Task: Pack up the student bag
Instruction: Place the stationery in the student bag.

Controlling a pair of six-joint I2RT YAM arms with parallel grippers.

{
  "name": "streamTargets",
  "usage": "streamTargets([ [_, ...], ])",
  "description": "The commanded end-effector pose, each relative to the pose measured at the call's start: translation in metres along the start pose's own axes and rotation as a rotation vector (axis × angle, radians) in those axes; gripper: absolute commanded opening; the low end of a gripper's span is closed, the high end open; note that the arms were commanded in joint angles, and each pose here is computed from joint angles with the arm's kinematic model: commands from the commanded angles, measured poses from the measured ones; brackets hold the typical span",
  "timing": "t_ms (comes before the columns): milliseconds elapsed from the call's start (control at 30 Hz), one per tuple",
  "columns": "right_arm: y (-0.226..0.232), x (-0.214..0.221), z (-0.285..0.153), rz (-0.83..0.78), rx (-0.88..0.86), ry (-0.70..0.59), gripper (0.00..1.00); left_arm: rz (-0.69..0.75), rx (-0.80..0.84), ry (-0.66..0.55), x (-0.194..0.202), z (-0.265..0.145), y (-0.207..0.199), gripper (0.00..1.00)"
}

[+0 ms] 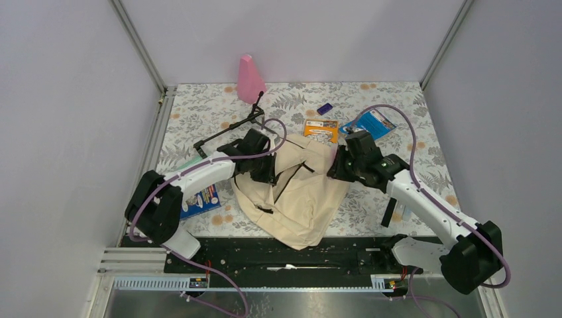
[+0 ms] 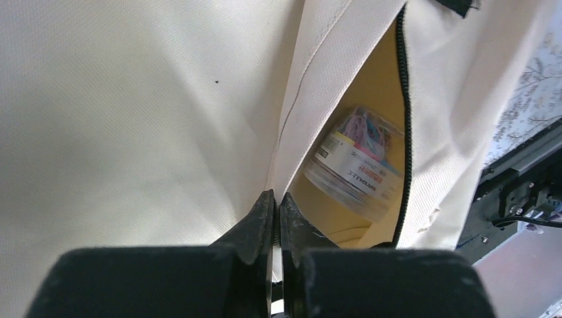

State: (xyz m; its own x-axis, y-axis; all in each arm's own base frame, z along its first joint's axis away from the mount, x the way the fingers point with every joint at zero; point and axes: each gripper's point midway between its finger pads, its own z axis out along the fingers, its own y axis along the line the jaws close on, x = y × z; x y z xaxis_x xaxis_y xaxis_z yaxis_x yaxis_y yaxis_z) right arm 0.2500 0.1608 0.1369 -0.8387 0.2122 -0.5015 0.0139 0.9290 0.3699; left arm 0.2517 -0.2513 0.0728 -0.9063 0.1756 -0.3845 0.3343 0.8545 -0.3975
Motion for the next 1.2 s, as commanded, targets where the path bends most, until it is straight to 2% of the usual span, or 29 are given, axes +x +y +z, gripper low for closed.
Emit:
streamTargets([
  [0, 0.066, -0.012, -0.013, 0.063, -0.173, -0.107, 0.0, 0.055, 0.11, -0.219, -0.038, -0.036, -0.029, 0.0],
  [167, 0.128, 0.017, -0.017, 0.108, -0.348, -0.031, 0.0, 0.066, 0.262, -0.282, -0.04, -0.055, -0.057, 0.0],
  [367, 0.172, 0.062, -0.029, 0.137, -0.469, 0.109, 0.0, 0.065, 0.357, -0.317, -0.041, -0.07, -0.074, 0.0],
  [500, 0.18, 0.079, -0.027, 0.138, -0.46, 0.137, 0.0, 0.069, 0.38, -0.338, -0.041, -0.078, -0.079, 0.0],
  [700, 0.187, 0.096, -0.031, 0.295, -0.5, 0.218, 0.0, 0.069, 0.351, -0.351, -0.041, -0.082, -0.074, 0.0],
  [967, 0.204, 0.092, -0.042, 0.448, -0.531, 0.28, 0.0, 0.072, 0.382, -0.354, -0.04, -0.085, -0.079, 0.0],
  [1167, 0.197, 0.097, -0.035, 0.582, -0.464, 0.324, 0.0, 0.07, 0.393, -0.359, -0.04, -0.087, -0.081, 0.0],
])
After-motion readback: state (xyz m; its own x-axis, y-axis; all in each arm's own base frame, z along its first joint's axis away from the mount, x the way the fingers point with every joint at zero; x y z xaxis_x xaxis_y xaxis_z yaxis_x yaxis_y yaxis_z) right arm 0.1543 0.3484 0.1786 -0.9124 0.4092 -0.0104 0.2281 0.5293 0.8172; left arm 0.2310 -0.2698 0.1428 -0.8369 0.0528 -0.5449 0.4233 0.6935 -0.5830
